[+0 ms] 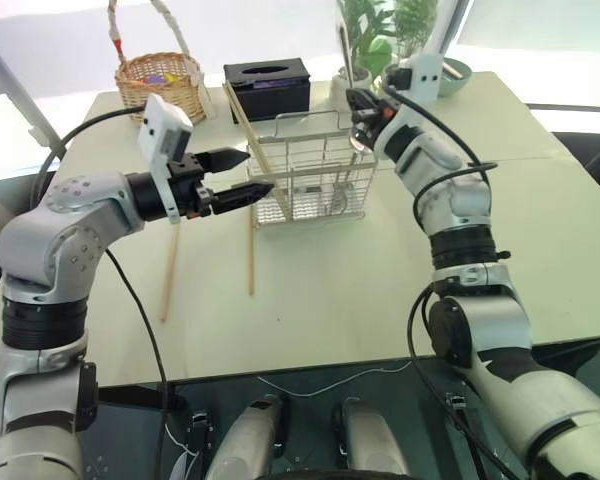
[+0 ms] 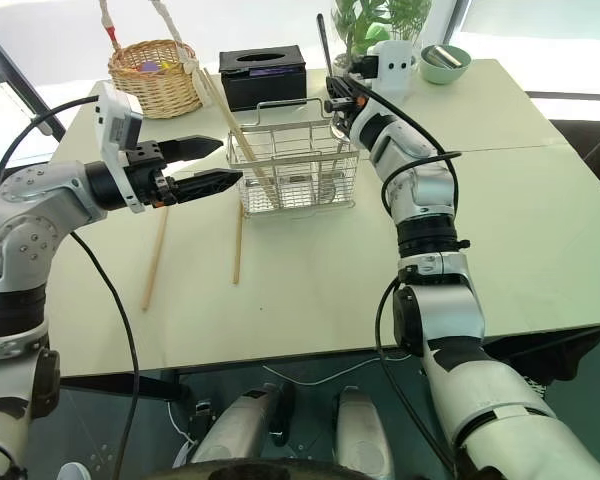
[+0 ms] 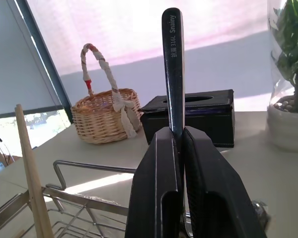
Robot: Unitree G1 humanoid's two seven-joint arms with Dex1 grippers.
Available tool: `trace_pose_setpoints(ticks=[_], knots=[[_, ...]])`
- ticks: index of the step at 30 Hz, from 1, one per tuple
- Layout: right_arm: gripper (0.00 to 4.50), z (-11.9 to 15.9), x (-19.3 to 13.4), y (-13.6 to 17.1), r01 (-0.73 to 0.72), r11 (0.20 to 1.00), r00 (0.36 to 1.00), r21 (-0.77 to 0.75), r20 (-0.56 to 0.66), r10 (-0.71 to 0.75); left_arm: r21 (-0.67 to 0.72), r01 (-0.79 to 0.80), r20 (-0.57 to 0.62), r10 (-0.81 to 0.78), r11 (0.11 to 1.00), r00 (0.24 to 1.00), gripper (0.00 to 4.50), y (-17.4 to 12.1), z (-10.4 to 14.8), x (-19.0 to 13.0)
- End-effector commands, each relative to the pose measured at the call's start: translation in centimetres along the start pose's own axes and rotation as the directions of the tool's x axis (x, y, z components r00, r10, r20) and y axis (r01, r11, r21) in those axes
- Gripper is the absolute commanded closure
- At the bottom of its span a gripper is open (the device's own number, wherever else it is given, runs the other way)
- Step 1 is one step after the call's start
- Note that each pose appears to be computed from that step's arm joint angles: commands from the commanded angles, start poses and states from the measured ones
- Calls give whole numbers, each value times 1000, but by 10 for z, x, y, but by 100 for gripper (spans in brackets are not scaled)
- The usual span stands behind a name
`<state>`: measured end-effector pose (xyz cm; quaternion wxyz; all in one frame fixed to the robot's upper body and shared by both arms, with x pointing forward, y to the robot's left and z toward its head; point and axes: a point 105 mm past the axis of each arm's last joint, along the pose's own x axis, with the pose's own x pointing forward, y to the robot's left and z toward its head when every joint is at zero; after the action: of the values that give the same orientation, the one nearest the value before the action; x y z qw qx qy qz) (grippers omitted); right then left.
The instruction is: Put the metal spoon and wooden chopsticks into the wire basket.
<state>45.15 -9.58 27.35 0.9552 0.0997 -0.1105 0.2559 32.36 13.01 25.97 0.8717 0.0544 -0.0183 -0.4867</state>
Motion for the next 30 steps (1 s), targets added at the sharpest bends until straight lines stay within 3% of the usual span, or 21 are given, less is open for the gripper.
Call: trace_pose_setpoints(ticks=[1, 6, 7, 8, 12, 23, 27, 30], knots=[[447, 27, 7, 10, -19, 1000, 994, 6, 105, 18, 45, -8, 37, 7, 999, 999, 69, -1, 15, -6], [447, 23, 7, 5, 13, 1000, 993, 29, 116, -16, 48, -8, 43, 6, 999, 999, 69, 0, 18, -6], [374, 22, 6, 3, 21, 999, 993, 32, 118, -24, 49, -8, 44, 6, 999, 999, 69, 0, 18, -6], [345, 22, 5, 2, 25, 999, 992, 32, 121, -29, 49, -9, 44, 7, 999, 999, 69, 1, 18, -6], [147, 25, 2, -1, 39, 999, 990, 24, 138, -42, 47, -14, 50, 12, 999, 999, 69, 4, 19, -5], [147, 52, -27, -13, 47, 999, 986, -26, 164, -42, 36, -16, 55, 14, 999, 998, 69, 7, 18, 0], [147, 73, -51, 7, -100, 990, 987, -97, 119, 112, 26, -38, 51, 36, 999, 998, 69, 11, 16, -2], [147, 79, -85, 27, -279, 948, 958, -153, 16, 285, 8, -96, 50, 95, 995, 994, 69, 19, 13, -7]])
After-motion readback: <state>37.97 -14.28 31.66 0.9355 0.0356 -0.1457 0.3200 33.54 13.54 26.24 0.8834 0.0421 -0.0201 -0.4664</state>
